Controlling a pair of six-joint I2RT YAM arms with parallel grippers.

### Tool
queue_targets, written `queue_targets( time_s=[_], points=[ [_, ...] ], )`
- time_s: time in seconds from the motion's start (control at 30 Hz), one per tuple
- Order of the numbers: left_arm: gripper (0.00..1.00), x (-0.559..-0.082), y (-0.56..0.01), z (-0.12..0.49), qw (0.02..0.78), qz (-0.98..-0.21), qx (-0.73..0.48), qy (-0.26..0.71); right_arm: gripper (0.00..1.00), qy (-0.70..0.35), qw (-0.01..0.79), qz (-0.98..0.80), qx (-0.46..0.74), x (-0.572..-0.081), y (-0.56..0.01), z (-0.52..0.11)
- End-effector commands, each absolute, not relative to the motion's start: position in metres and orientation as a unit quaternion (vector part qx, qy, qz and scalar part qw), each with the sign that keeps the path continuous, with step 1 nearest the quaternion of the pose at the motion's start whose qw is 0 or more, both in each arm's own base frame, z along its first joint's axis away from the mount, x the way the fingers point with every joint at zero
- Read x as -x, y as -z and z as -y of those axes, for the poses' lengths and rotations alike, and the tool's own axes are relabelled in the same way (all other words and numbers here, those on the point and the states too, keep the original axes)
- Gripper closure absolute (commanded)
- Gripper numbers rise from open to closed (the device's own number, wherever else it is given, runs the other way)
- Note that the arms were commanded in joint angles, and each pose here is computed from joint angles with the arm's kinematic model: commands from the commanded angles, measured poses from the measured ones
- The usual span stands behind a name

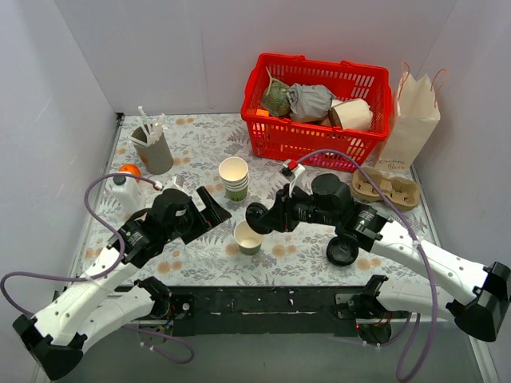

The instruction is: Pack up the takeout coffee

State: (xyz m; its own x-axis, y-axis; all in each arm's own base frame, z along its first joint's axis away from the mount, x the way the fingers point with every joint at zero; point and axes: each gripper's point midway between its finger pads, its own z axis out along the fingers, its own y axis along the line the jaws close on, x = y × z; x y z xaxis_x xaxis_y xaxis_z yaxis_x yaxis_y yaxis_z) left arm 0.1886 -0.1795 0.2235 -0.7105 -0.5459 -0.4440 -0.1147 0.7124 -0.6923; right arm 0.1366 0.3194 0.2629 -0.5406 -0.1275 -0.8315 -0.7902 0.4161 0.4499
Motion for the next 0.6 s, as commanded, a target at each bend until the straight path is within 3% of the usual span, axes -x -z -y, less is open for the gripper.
queue_targets(
  time_s=[0.0, 0.57],
  points=[
    [0.02, -0.178, -0.184, 0.191, 0.272, -0.887, 0.181, 0.325, 0.74, -0.549, 0.302, -0.739, 0.248, -0.135, -0.264, -0.33],
    [0.02, -0.17, -0.165, 0.217, 0.247, -0.846, 0.191, 0.432, 0.68, -0.587, 0.247, -0.754, 0.161, -0.161, -0.211, -0.329]
  ],
)
